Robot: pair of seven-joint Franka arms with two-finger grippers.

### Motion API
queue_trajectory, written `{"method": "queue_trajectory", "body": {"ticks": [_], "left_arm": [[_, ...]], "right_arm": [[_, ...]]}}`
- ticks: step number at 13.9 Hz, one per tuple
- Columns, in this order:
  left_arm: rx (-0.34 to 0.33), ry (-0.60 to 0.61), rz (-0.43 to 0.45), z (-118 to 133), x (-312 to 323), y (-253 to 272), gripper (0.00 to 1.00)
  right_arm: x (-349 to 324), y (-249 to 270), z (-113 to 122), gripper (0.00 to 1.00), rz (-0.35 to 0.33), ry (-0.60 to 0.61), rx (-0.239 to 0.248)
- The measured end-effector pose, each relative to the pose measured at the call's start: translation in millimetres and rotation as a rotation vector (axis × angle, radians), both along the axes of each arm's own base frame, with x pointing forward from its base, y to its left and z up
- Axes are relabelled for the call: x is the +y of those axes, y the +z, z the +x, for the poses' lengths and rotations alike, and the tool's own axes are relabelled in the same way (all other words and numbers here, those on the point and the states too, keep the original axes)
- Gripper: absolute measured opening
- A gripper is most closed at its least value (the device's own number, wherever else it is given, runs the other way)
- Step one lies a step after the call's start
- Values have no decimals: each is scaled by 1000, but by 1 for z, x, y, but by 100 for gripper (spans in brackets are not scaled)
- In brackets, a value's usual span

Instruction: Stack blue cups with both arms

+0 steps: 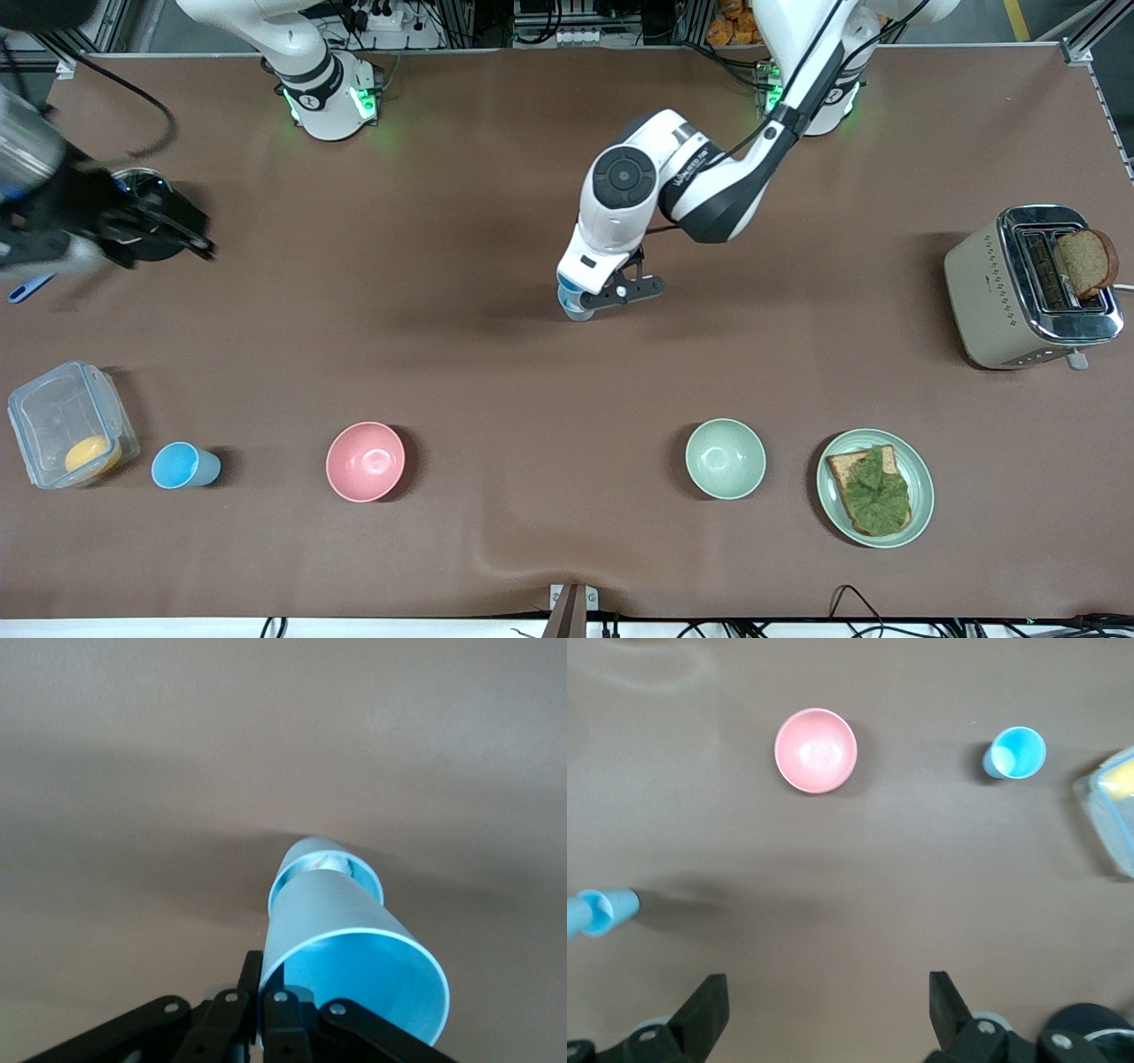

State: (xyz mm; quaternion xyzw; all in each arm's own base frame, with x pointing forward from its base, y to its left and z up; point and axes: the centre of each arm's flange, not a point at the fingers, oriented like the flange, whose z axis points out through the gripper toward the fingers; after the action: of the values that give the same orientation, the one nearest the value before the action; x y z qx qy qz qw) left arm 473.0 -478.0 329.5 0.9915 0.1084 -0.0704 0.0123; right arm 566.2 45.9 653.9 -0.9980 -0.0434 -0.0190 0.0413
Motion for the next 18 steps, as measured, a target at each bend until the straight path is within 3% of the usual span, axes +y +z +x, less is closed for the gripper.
{"method": "queue_trajectory", "body": {"ticks": [2, 5, 9, 15, 17, 18], "left_arm": [[10, -3, 9, -2, -1, -4, 3], [27, 0, 22, -1, 1, -18, 3], [38, 2, 28, 0, 1, -32, 3], [25, 4, 12, 4, -4, -30, 4], [20, 7, 4, 9, -7, -30, 17], [17, 8, 0, 11, -8, -29, 29]], "right_arm": [[-31, 10, -9, 100, 2, 1, -2], [-56, 6, -20, 100, 6, -11, 43], [-65, -10, -31, 100, 13, -22, 88], [-66, -22, -33, 100, -20, 9, 109], [-64, -23, -32, 100, -23, 15, 104], [-64, -24, -32, 100, -23, 17, 103]]}}
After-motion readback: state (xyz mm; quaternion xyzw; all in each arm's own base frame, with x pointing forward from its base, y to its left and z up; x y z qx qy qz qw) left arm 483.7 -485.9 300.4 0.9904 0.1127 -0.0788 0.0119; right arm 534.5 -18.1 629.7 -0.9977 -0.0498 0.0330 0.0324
